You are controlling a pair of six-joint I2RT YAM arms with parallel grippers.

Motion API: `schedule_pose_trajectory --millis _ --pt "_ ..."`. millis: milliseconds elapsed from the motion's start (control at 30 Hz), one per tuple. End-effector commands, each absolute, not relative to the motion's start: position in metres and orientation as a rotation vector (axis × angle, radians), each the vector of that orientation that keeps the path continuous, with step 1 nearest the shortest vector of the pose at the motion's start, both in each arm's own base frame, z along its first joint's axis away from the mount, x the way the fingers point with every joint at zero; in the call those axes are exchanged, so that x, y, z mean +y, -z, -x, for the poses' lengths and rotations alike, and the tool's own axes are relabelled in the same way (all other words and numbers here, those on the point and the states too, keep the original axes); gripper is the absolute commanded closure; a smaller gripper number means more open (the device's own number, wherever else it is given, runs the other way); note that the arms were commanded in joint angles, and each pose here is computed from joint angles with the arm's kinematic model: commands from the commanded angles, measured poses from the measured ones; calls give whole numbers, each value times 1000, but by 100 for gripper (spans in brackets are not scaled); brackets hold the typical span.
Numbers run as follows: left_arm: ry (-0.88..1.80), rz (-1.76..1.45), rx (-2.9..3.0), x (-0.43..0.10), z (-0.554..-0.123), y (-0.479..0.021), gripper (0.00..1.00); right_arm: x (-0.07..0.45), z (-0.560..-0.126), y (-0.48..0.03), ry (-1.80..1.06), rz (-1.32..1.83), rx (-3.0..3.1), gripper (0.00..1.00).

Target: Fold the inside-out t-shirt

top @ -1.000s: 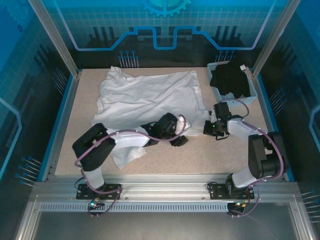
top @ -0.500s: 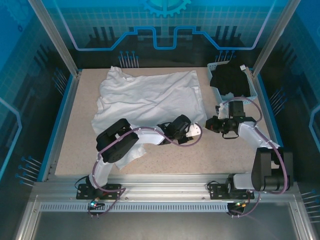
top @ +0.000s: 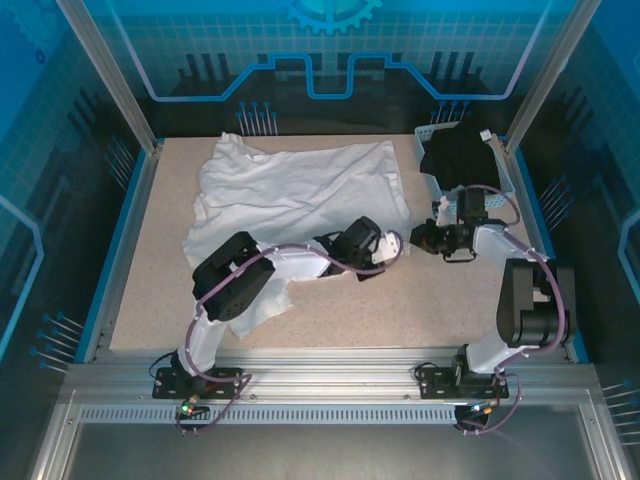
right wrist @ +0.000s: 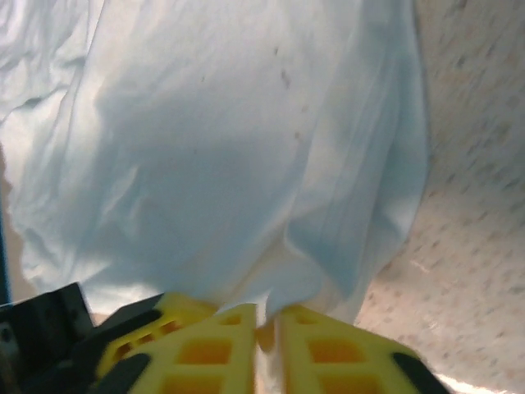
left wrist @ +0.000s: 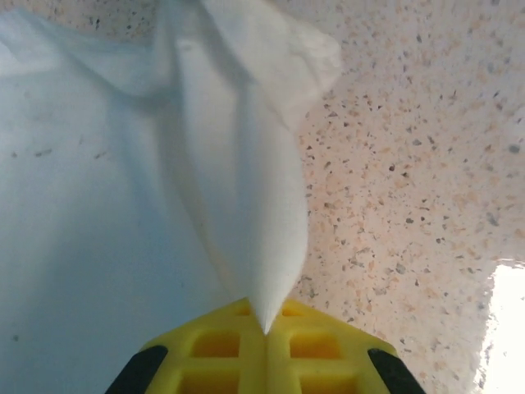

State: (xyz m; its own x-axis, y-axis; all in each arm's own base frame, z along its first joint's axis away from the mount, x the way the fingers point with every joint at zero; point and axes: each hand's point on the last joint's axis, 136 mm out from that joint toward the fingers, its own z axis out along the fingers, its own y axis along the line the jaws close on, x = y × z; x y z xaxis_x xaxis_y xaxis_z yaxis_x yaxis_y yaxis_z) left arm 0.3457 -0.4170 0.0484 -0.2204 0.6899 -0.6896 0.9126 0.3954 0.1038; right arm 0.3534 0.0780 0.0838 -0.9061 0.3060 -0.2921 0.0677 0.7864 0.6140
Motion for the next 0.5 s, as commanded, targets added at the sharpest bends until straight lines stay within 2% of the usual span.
schedule_pose_trajectory --millis 0,100,233,367,467 --pt "761 -1259 2143 -419 -335 -70 100 67 -365 -90 -700 -255 2590 76" --pt "892 -1193 2202 -416 -337 -70 100 65 -355 -90 -626 -217 2596 65" --pt "1008 -1129 2242 -413 -340 -72 100 72 -338 -86 -595 -165 2589 57" --pt "1048 -1101 2264 -411 -341 -70 100 86 -325 -81 -596 -116 2579 50" --pt "1059 -1100 2273 -412 -341 -68 100 99 -317 -76 -626 -80 2571 41"
